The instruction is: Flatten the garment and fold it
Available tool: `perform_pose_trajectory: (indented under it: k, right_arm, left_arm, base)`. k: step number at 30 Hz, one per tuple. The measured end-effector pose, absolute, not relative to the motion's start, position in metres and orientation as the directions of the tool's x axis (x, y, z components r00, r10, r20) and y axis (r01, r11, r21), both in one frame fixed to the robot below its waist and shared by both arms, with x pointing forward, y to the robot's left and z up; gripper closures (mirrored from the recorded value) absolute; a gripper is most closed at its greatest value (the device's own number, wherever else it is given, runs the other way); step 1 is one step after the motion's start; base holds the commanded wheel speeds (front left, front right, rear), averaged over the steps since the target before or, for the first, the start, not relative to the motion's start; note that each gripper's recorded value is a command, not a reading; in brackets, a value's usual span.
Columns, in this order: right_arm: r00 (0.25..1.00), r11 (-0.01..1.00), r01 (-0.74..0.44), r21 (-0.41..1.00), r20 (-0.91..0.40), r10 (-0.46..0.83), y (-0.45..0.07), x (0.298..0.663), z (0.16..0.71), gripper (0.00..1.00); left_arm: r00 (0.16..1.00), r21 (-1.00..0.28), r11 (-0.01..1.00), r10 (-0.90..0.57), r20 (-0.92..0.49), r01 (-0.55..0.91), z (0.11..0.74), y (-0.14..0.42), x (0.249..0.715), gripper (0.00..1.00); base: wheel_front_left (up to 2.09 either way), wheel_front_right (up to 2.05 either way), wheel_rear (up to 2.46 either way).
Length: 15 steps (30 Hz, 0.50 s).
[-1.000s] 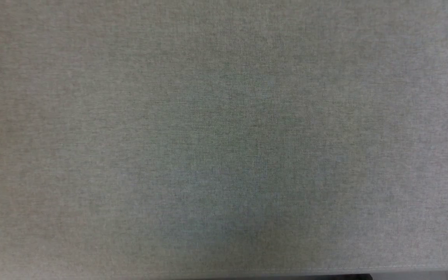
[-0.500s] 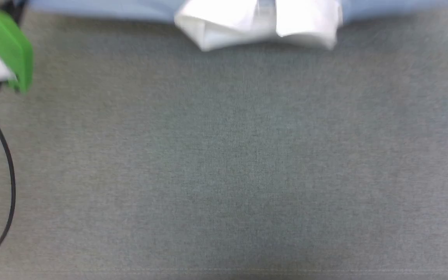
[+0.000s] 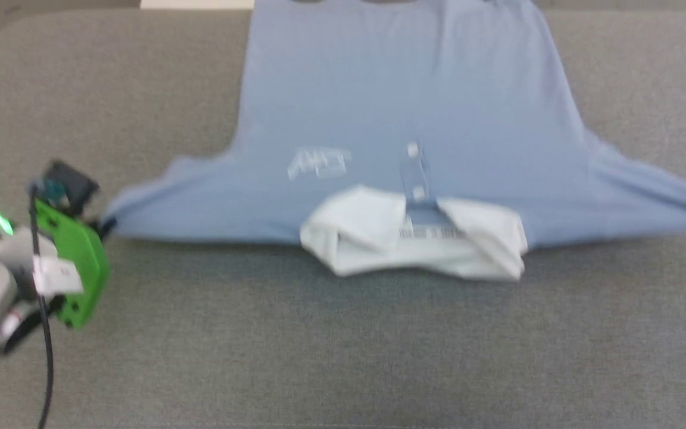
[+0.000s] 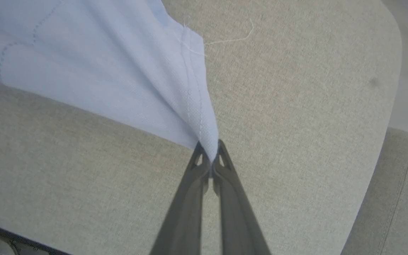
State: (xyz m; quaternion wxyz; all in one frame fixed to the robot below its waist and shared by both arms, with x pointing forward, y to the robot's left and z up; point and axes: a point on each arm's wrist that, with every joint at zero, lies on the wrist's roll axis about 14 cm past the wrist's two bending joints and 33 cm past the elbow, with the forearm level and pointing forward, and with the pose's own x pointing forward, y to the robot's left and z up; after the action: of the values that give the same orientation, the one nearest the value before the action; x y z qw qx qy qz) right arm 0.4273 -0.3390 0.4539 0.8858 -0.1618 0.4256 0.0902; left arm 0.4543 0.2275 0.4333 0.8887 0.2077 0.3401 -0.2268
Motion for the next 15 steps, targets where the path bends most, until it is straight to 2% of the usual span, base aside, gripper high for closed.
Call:
perform_pose_trajectory:
  k: [10, 15]
  right_arm:
    - [0.419, 0.948, -0.286, -0.137, -0.908, -0.005, -0.357, 0.334, 0.437, 1.0]
    - [0.364, 0.954, -0.278, -0.111, -0.931, -0.002, -0.359, 0.315, 0.424, 1.0]
  left_arm:
    - [0.543, 0.067, 0.836, -0.29, -0.788, 0.545, 0.413, 0.22, 0.359, 1.0]
    - [0.495, -0.008, 0.864, -0.296, -0.817, 0.503, 0.4, 0.212, 0.33, 1.0]
  base:
    - [0.0, 0.0, 0.0]
    - [0.0, 0.0, 0.0]
